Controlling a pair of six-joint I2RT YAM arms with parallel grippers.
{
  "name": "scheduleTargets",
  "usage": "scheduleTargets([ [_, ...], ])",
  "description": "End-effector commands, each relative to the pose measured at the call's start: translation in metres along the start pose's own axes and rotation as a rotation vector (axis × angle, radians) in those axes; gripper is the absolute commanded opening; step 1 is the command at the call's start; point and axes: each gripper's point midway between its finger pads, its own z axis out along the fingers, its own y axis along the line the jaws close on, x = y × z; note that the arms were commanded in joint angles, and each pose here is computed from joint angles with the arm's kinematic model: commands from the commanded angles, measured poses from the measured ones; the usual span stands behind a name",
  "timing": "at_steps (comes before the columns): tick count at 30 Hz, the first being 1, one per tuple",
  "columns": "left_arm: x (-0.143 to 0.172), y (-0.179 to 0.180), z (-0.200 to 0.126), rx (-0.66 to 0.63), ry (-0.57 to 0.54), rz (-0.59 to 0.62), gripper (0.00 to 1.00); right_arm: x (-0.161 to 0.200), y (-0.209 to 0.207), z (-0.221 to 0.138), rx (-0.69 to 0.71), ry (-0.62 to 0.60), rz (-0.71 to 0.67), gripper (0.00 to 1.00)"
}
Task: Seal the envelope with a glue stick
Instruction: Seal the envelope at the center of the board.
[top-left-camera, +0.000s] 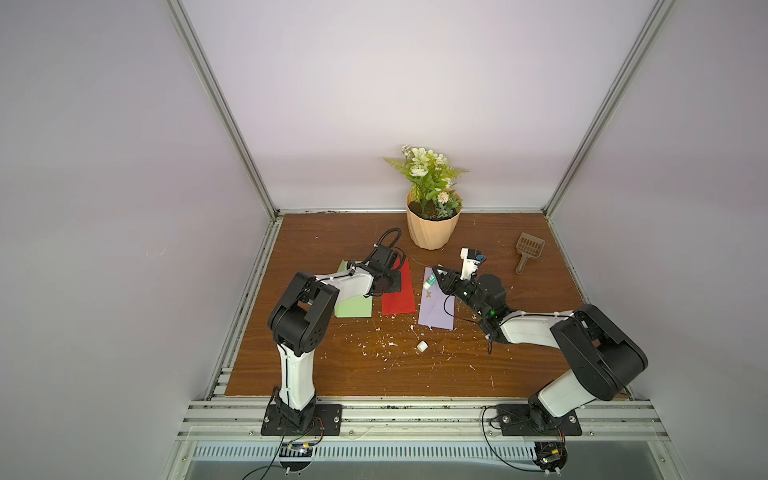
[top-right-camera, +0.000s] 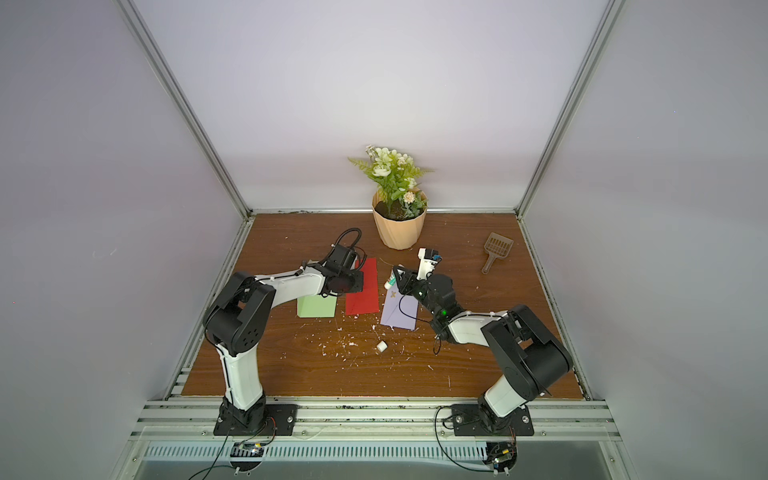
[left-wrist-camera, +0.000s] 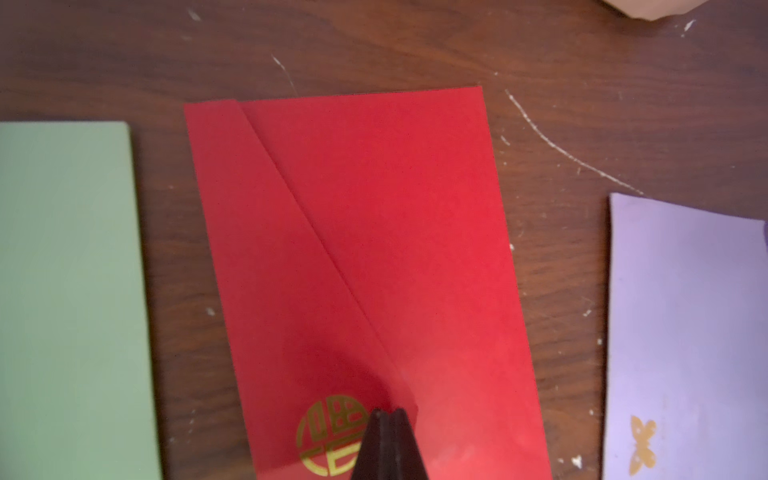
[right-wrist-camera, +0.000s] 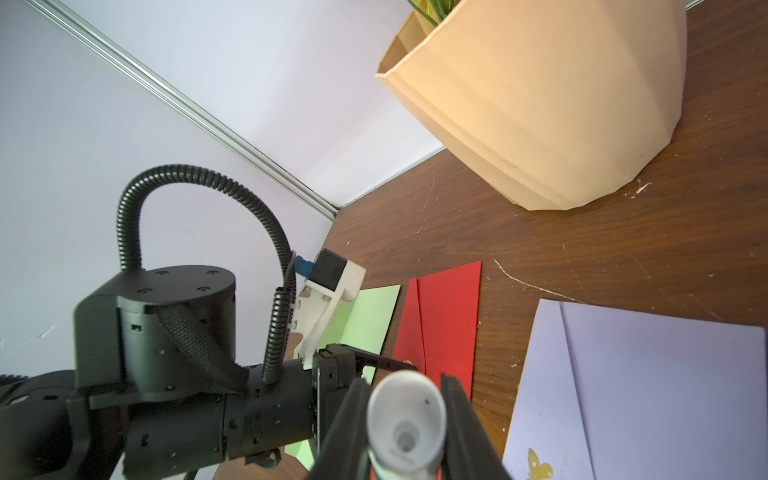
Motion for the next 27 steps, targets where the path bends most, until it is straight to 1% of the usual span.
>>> scheduleTargets([
  [1,0.064,0.028,0.022,-0.085,0.186,0.004,0.00,-0.022,0.024,-0.002,-0.078,-0.051,-0.003,0.00],
  [5,0.065,0.027,0.015,-0.084,0.189,0.009,0.00,-0.023,0.025,-0.003,-0.080,-0.050,-0.003,0.00],
  [10,0.042,0.014,-0.004,-0.052,0.135,0.014,0.01,-0.024,0.029,-0.002,-0.092,-0.048,-0.004,0.00],
  [13,0.021,0.002,-0.020,-0.023,0.086,0.019,0.08,-0.024,0.031,-0.001,-0.103,-0.042,-0.005,0.00],
  [16,0.002,-0.010,-0.035,0.010,0.047,0.031,0.12,-0.023,0.033,-0.001,-0.112,-0.038,-0.005,0.00],
  [19,-0.016,-0.016,-0.054,0.025,-0.005,0.032,0.22,-0.022,0.035,-0.001,-0.118,-0.035,-0.006,0.00],
  [20,-0.021,-0.016,-0.060,0.032,-0.020,0.026,0.23,-0.023,0.034,-0.001,-0.117,-0.035,-0.005,0.00],
  [22,-0.028,-0.013,-0.073,0.035,-0.048,0.017,0.26,-0.022,0.035,-0.001,-0.120,-0.032,-0.004,0.00],
  [24,-0.032,-0.005,-0.083,0.024,-0.064,0.005,0.36,-0.020,0.038,0.000,-0.129,-0.025,-0.004,0.00],
  [27,-0.029,0.019,-0.098,-0.019,-0.083,-0.030,0.45,-0.016,0.044,0.003,-0.140,-0.011,-0.013,0.00],
])
